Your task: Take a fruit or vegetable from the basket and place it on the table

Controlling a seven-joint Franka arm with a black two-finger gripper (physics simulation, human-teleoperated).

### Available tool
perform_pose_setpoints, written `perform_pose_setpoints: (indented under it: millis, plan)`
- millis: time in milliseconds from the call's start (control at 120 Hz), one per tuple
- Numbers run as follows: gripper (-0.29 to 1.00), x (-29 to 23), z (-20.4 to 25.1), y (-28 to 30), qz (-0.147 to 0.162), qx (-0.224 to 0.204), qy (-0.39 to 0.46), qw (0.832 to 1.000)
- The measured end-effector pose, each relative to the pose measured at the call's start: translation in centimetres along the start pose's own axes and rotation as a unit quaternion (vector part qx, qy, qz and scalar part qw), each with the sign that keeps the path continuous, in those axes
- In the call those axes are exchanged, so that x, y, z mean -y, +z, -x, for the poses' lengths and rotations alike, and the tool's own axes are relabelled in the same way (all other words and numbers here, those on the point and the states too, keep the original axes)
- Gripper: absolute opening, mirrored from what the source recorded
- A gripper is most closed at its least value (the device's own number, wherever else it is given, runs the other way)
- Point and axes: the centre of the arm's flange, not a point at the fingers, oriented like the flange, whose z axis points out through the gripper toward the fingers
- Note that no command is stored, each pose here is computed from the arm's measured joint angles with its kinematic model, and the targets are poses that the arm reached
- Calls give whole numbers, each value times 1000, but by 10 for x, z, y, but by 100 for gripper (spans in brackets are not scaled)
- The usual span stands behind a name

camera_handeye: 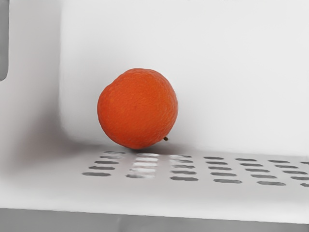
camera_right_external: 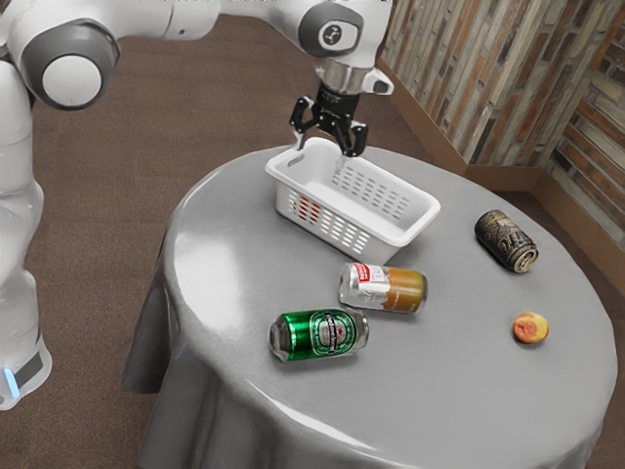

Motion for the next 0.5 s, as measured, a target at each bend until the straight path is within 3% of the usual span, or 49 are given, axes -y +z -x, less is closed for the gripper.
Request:
perform_pose_setpoints:
  millis: [500]
  plan:
    - [70,-26,-12,39,2,-4,34,999]
